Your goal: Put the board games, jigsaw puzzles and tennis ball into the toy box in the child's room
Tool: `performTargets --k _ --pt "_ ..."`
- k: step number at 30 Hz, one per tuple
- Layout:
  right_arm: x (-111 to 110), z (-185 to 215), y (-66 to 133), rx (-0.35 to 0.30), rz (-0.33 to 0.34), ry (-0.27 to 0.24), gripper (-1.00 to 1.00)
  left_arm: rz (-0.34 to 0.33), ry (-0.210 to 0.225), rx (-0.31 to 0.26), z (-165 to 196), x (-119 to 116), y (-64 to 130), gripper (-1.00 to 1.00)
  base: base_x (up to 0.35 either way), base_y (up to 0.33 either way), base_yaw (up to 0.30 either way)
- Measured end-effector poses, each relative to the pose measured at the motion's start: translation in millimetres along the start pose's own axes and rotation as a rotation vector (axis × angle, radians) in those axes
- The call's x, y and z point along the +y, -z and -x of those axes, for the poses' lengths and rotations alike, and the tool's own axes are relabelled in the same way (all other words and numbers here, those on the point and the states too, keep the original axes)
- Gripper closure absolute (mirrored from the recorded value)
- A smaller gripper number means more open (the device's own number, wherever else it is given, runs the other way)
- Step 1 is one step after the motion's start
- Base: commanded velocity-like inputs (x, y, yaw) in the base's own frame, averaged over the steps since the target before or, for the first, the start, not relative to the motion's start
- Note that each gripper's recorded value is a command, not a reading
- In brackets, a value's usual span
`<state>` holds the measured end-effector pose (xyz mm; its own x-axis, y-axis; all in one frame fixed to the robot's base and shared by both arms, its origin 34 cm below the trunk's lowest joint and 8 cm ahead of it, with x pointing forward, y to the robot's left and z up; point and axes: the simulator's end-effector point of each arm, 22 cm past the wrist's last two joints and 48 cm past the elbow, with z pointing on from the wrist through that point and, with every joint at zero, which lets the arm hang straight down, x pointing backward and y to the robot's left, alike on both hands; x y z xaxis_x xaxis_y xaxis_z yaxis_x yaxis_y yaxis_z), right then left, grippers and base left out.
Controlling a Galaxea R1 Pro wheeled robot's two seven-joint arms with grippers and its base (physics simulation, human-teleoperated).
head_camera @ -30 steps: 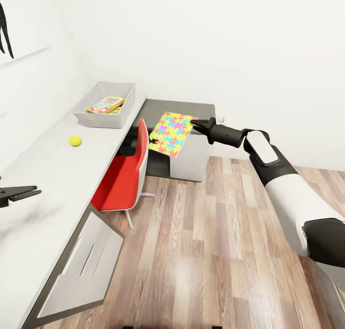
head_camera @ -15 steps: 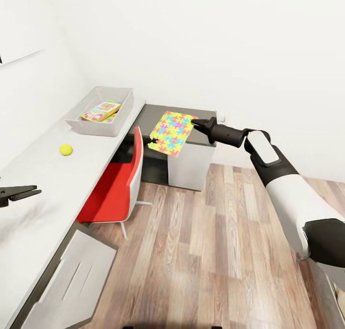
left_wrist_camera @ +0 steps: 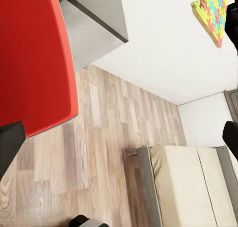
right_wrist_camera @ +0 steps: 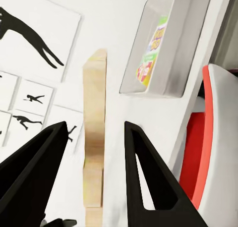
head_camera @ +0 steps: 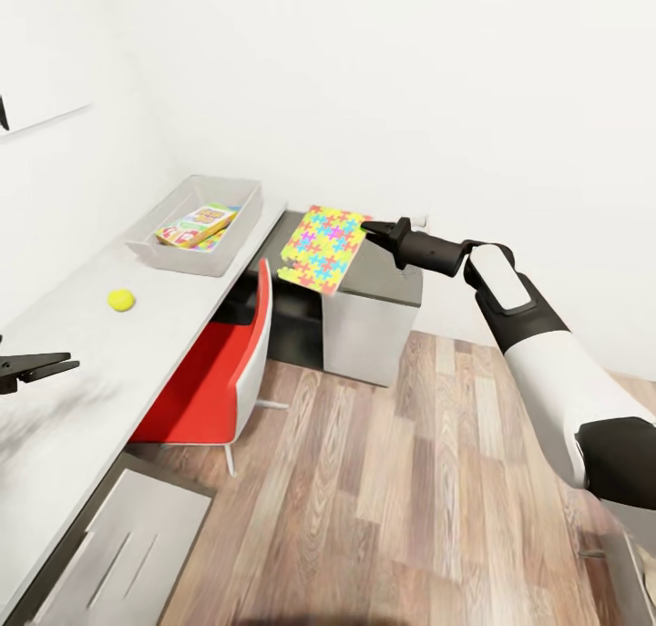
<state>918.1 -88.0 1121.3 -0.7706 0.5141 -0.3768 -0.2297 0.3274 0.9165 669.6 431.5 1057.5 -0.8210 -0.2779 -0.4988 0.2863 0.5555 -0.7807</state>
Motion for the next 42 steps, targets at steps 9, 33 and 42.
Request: performTargets --k 9,33,42 --pt "12.3 2.5 1.5 -0.003 0.013 0.015 1.00 -0.008 -0.033 0.000 4.6 -12.1 0.0 -1.00 0.221 -0.265 0.211" --pt "41.4 9.3 7.7 -0.015 0.039 0.053 1.00 -0.020 -0.062 -0.031 15.3 -28.2 10.2 -1.00 0.072 -0.077 0.205" --pt "43.8 9.6 8.4 -0.016 0.042 0.056 1.00 -0.024 -0.063 -0.036 16.3 -29.9 10.9 -1.00 0.233 -0.171 0.031"
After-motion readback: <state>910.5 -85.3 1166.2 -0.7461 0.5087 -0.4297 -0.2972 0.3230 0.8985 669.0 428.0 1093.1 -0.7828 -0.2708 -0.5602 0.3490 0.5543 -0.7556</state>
